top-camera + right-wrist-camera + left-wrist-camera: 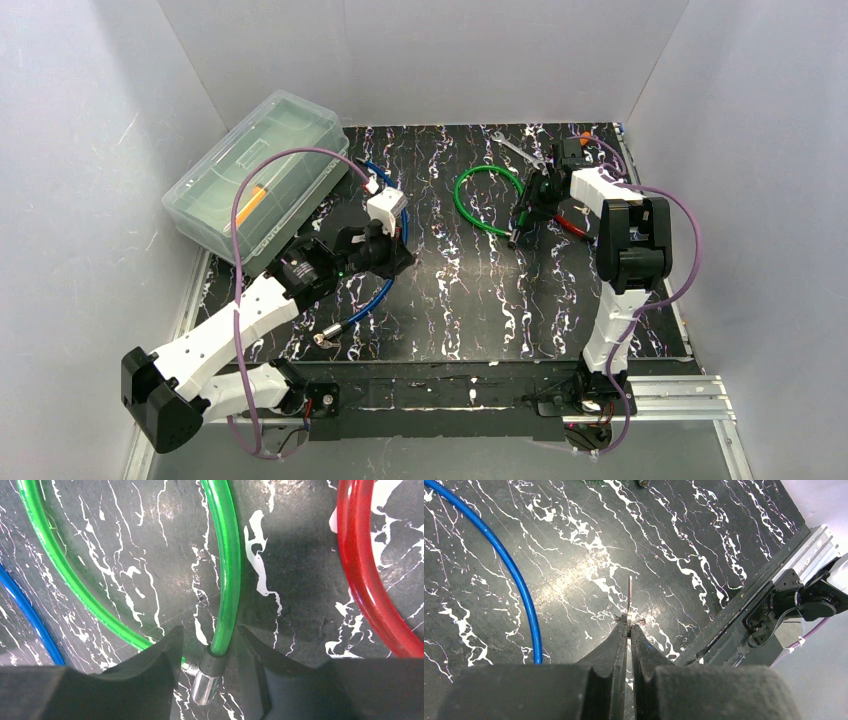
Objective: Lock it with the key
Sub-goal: Place the lock at the center of the board, then place the key at the center of the board.
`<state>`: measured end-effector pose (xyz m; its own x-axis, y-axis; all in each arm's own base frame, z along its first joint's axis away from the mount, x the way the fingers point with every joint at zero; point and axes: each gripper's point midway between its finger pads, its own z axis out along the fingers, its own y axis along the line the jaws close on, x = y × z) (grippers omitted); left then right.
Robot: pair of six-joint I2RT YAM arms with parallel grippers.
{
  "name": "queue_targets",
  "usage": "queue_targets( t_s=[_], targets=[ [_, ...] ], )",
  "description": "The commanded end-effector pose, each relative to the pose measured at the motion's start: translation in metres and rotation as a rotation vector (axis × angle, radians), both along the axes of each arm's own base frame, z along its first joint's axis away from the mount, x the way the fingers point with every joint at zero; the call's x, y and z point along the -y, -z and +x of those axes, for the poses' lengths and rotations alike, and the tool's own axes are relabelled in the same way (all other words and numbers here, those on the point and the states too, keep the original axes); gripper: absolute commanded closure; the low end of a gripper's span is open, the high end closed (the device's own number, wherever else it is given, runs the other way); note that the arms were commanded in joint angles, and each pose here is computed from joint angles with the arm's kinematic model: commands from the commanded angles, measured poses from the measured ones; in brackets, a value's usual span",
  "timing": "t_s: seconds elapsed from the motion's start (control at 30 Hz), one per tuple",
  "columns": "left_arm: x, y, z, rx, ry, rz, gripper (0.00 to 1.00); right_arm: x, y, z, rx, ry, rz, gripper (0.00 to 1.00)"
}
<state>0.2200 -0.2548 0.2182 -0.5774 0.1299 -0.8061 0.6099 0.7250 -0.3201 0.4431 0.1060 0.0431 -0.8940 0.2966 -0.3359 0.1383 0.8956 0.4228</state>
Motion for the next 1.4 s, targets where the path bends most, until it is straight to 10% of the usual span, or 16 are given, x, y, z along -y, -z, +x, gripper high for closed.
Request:
queue_targets(
  t_s=[0.0, 0.43, 0.97, 1.37],
  targets=[
    [0.006, -0.022, 0.012, 0.048, 0.01, -0.017, 1.0, -0.004, -0.037, 0.003, 0.065, -0.009, 0.026, 0.45],
    [0.059, -0.07, 0.083, 0.176, 0.105, 0.023, 1.0, -0.01, -0.171, -0.011, 0.366, -0.141, 0.117, 0.02],
    [0.164, 0.037, 0.231, 0.083, 0.143, 0.109, 1.0, 0.025, -0.241, -0.046, 0.584, -0.21, 0.134, 0.02],
    [0.194, 0.111, 0.265, 0.054, 0.161, 0.093, 0.88, 0.022, -0.247, -0.051, 0.609, -0.222, 0.169, 0.02]
  ],
)
